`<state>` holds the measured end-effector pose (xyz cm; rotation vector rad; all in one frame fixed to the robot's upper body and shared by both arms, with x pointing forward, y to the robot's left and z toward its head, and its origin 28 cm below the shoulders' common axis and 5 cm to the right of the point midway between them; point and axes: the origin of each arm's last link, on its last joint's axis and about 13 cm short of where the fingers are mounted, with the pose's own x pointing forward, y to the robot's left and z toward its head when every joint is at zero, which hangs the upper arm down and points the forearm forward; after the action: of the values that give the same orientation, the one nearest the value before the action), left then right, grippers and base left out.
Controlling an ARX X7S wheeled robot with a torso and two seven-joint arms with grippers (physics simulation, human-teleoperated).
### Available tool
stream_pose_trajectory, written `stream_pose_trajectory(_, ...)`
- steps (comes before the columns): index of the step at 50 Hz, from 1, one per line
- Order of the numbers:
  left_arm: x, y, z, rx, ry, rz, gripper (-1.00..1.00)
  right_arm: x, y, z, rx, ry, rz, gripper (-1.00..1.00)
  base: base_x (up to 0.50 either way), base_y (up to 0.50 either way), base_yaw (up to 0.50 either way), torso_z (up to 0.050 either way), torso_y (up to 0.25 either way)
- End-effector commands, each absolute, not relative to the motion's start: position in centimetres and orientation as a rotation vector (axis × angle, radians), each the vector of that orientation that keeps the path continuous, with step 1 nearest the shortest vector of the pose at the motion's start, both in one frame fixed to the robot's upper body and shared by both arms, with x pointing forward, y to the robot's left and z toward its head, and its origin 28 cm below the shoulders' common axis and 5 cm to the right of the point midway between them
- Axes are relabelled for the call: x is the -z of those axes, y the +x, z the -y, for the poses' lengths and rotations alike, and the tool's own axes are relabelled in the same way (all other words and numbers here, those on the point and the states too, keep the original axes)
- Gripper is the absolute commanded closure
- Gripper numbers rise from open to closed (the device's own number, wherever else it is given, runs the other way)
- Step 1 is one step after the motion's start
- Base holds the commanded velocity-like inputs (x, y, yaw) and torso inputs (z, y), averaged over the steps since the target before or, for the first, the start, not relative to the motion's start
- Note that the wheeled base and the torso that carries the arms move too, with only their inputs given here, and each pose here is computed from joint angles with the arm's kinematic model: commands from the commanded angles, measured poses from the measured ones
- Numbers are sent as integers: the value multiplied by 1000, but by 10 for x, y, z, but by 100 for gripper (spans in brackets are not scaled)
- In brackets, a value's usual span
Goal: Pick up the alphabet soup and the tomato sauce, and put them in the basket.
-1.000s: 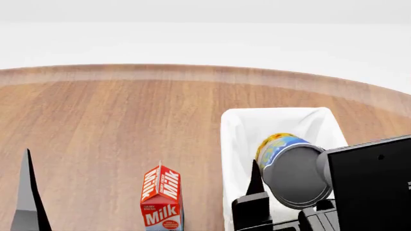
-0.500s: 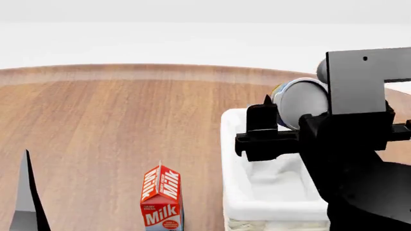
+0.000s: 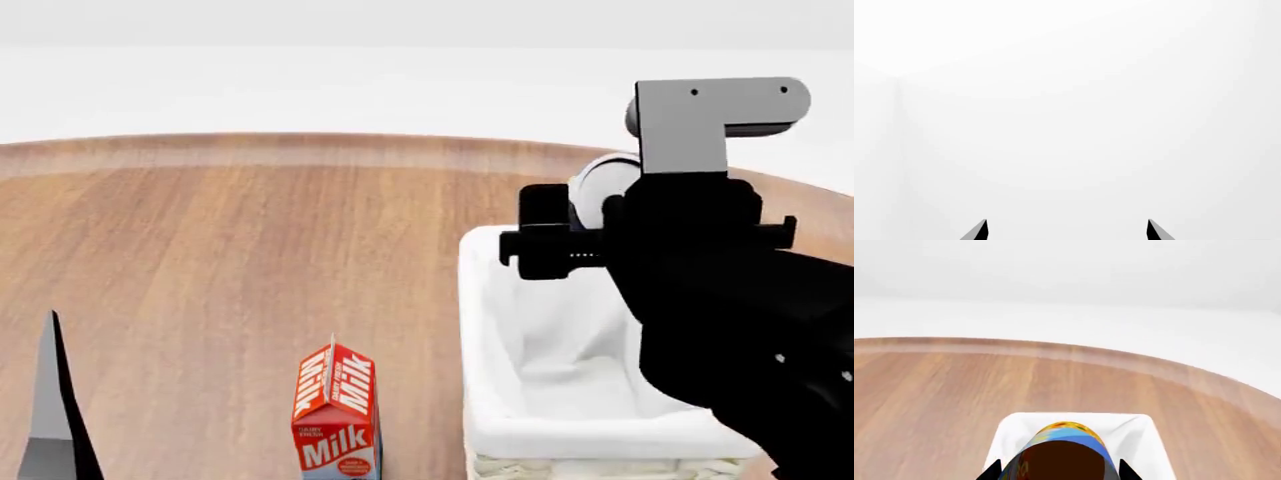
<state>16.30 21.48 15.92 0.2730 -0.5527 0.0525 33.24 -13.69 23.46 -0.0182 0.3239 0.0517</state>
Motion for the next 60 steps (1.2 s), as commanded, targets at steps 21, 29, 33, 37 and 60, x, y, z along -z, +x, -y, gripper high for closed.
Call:
stream_pose_trajectory(21,-161,163,-215,-51,276,553,-100,-196,386,138,-46,-114,-457,100,0,0,0,0,0)
stream_pose_trajectory(29,-161,163,-215,-51,275,555,-100,-185,394,138,-46,-96,-500,100,0,0,0,0,1)
stream_pose_trajectory(33,-161,163,-215,-51,276,553,-100,-180,399,140,-29,-84,-514,100,0,0,0,0,0)
stream_pose_trajectory(37,-161,164,-214,-50,277,554,-100,-176,402,142,-18,-72,-529,100,0,0,0,0,0)
stream_pose_trajectory(60,-160,165,-215,-50,275,549,-100,-147,404,143,9,7,-615,100,0,0,0,0,0)
